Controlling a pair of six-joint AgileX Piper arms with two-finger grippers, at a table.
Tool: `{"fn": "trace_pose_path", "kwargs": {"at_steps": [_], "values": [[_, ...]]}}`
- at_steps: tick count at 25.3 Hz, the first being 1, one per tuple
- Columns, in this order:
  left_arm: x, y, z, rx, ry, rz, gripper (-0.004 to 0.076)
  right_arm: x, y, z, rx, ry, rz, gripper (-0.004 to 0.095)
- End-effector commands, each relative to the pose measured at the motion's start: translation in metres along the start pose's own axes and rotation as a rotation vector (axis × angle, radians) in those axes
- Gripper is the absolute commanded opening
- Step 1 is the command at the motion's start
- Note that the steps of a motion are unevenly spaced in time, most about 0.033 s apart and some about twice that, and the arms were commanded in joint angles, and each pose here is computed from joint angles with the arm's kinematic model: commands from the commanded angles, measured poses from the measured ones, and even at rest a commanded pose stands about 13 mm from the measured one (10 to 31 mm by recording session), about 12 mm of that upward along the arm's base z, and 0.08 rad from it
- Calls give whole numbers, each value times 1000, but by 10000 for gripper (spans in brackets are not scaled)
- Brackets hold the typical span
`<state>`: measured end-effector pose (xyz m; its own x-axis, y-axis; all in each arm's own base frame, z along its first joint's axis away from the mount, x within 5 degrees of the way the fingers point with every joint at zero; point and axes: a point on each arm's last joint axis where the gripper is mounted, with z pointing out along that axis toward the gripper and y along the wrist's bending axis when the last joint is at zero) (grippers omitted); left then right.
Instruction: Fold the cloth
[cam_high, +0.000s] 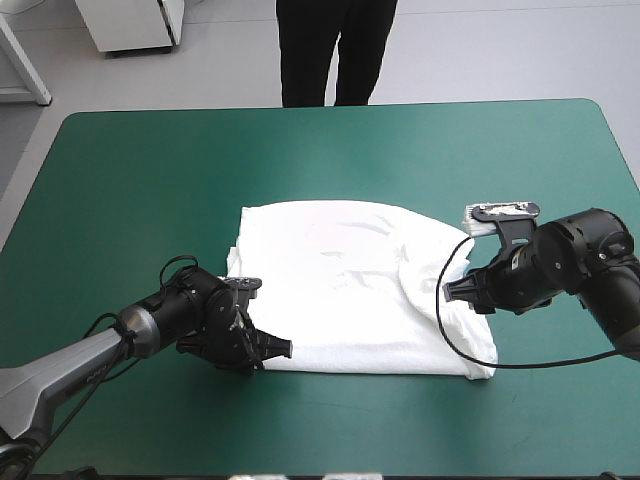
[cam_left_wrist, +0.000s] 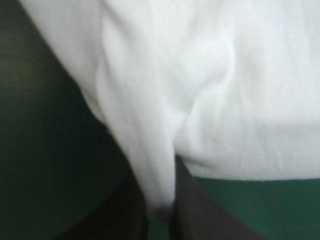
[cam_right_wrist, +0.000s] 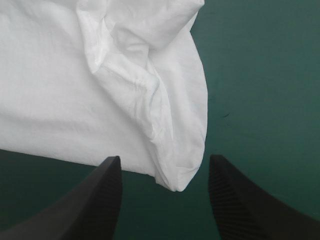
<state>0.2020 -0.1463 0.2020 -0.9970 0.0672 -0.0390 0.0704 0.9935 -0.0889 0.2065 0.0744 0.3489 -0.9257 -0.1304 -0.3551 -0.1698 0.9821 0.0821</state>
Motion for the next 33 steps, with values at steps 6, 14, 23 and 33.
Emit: {"fn": "trace_pose_path", "kwargs": {"at_steps": [6, 14, 23, 33], "values": [[-5, 2, 4, -26, -40, 30, -10, 26, 1, 27, -43, 108, 16, 524], [-5, 2, 4, -26, -39, 49, -10, 43, -4, 66, -30, 105, 61, 536], [-6, 2, 4, -22, -50, 55, -10, 58, -10, 104, 5, 150, 86, 517], [-6, 2, 4, -23, -49, 64, -10, 56, -9, 144, 35, 287, 114, 119]]}}
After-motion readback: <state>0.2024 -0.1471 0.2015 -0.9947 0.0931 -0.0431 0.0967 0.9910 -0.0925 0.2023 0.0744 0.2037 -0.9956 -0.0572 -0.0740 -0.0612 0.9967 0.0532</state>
